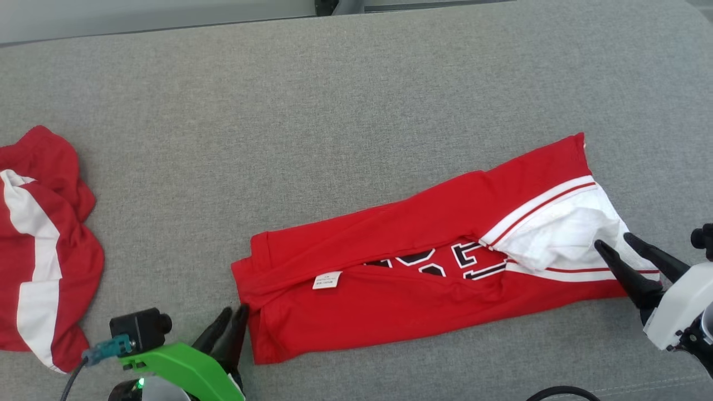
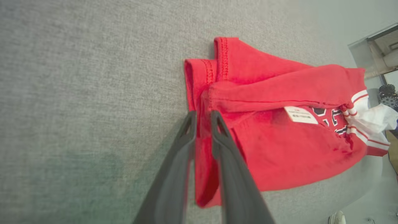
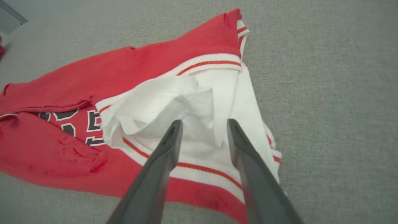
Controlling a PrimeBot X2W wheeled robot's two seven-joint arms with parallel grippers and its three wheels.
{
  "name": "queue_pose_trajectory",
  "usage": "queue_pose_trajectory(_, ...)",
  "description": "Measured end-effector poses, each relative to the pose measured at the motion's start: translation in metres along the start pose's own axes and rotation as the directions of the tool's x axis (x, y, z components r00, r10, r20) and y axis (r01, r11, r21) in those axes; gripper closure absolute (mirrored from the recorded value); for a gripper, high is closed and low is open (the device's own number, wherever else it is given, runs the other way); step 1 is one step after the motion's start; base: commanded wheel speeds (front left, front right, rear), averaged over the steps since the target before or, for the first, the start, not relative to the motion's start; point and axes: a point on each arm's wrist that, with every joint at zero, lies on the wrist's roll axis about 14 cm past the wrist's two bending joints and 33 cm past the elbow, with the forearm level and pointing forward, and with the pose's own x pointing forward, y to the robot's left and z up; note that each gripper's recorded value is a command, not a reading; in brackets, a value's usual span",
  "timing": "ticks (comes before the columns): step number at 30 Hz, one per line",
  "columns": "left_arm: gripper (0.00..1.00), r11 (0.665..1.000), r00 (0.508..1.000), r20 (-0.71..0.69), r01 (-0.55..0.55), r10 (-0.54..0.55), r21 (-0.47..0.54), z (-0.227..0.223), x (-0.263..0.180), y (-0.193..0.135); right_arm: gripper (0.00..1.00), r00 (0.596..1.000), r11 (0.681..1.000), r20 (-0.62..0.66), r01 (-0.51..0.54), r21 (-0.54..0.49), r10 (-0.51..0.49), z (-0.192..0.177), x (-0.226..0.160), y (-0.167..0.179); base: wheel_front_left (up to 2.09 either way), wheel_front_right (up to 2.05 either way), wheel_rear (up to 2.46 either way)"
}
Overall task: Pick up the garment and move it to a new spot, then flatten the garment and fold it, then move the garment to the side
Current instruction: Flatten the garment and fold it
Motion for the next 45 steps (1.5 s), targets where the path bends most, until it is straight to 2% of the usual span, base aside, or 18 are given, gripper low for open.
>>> queue_pose_trajectory(4, 0.0, 0.991, 0.997, 0.003, -0.081, 0.081, 0.102, -0.006, -0.013, 0.02, 0.0, 0.999, 0.998, 0.012, 0.052, 0.03, -0.052, 0.009, -0.017, -0.018, 0.0, 0.0, 0.0)
queue_pose_trajectory(6, 0.0, 0.981, 0.982, 0.158, -0.126, 0.102, 0.151, 0.023, -0.019, 0.02, 0.0, 0.993, 0.995, 0.069, 0.089, 0.054, -0.092, 0.03, -0.026, -0.032, 0.0, 0.0, 0.0)
queue_pose_trajectory(8, 0.0, 0.965, 0.937, 0.34, -0.158, 0.08, 0.208, 0.058, -0.025, 0.01, 0.0, 0.989, 0.992, 0.082, 0.118, 0.048, -0.122, 0.043, -0.032, -0.043, 0.0, 0.0, 0.0)
queue_pose_trajectory(12, 0.0, 0.948, 0.883, 0.467, -0.192, 0.054, 0.254, 0.076, -0.032, -0.004, 0.0, 0.994, 0.993, 0.028, 0.106, 0.06, -0.108, 0.039, -0.014, -0.036, 0.0, 0.0, 0.0)
queue_pose_trajectory(16, 0.0, 0.94, 0.869, 0.493, -0.204, 0.045, 0.273, 0.078, -0.027, -0.008, 0.0, 0.997, 0.995, -0.04, 0.075, 0.071, -0.073, 0.024, 0.021, -0.017, 0.0, 0.0, 0.0)
queue_pose_trajectory(24, 0.0, 0.928, 0.829, 0.556, -0.256, 0.067, 0.27, 0.09, -0.027, 0.001, 0.0, 0.979, 0.993, -0.166, 0.115, -0.009, -0.115, -0.009, 0.061, -0.019, 0.0, 0.0, 0.0)
queue_pose_trajectory(28, 0.0, 0.92, 0.822, 0.566, -0.268, 0.063, 0.286, 0.091, -0.03, 0.006, 0.0, 0.972, 0.99, -0.185, 0.136, -0.049, -0.142, -0.011, 0.068, -0.027, 0.0, 0.0, 0.0)
queue_pose_trajectory(36, 0.0, 0.916, 0.833, 0.548, -0.271, 0.069, 0.295, 0.08, -0.027, 0.014, 0.0, 0.96, 0.985, -0.22, 0.168, -0.044, -0.174, -0.015, 0.062, -0.038, 0.0, 0.0, 0.0)
queue_pose_trajectory(41, 0.0, 0.92, 0.838, 0.541, -0.26, 0.065, 0.292, 0.076, -0.024, 0.013, 0.0, 0.95, 0.987, -0.268, 0.162, -0.004, -0.157, -0.027, 0.062, -0.033, 0.0, 0.0, 0.0)
queue_pose_trajectory(42, 0.0, 0.919, 0.839, 0.54, -0.261, 0.065, 0.294, 0.075, -0.023, 0.013, 0.54, 0.95, 0.988, -0.276, 0.156, 0.013, -0.146, -0.028, 0.063, -0.029, 0.0, 0.0, 0.0)
queue_pose_trajectory(43, 0.0, 0.92, 0.841, 0.537, -0.258, 0.064, 0.295, 0.074, -0.023, 0.014, 1.0, 0.951, 0.988, -0.278, 0.149, 0.034, -0.134, -0.028, 0.063, -0.026, 0.0, 0.0, 0.0)
queue_pose_trajectory(45, 0.0, 0.921, 0.843, 0.535, -0.255, 0.063, 0.294, 0.073, -0.022, 0.013, 1.0, 0.958, 0.986, -0.27, 0.13, 0.105, -0.097, -0.026, 0.063, -0.017, 0.0, 0.0, 0.0)
